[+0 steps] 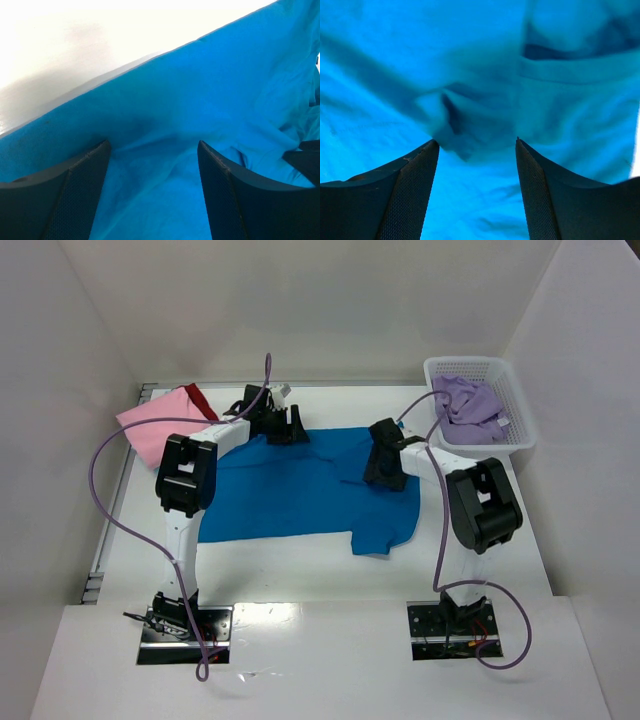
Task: Fold and stack the t-shirts
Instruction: Fold the flattened tshirt in 1/3 of the way
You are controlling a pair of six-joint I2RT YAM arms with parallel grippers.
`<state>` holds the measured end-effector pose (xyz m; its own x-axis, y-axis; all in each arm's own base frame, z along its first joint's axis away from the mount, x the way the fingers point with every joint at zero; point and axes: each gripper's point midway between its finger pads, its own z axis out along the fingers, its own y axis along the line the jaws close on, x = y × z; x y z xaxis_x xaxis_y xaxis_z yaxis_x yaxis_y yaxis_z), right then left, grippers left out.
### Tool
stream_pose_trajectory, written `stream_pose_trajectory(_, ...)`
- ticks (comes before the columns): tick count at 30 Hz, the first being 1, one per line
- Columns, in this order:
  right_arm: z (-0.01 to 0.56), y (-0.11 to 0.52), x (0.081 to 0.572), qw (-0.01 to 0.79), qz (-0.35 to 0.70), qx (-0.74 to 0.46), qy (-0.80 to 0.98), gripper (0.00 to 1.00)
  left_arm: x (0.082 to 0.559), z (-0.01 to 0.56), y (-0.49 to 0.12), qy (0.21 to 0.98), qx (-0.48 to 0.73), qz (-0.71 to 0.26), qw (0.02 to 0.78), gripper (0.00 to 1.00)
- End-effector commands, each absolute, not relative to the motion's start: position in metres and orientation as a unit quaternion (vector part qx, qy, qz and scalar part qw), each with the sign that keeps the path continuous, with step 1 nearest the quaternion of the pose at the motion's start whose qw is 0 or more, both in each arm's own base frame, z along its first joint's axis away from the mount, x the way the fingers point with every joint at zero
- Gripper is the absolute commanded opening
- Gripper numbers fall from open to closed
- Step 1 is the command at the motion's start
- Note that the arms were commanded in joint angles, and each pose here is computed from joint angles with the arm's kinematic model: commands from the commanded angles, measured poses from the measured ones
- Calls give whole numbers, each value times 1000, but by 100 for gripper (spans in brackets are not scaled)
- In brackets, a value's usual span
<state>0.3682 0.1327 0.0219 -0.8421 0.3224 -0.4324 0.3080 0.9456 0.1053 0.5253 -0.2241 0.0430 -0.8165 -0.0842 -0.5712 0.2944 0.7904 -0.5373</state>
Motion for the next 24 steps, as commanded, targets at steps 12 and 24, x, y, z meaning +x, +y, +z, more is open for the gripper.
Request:
stream_pose_trajectory(12,64,120,386,302,58,213,928,62,522,13,-213,912,60,-298,275,79)
stream_pose_trajectory(24,30,124,385,269,51,213,938,42,522,6,-207,917,57,-294,264,79)
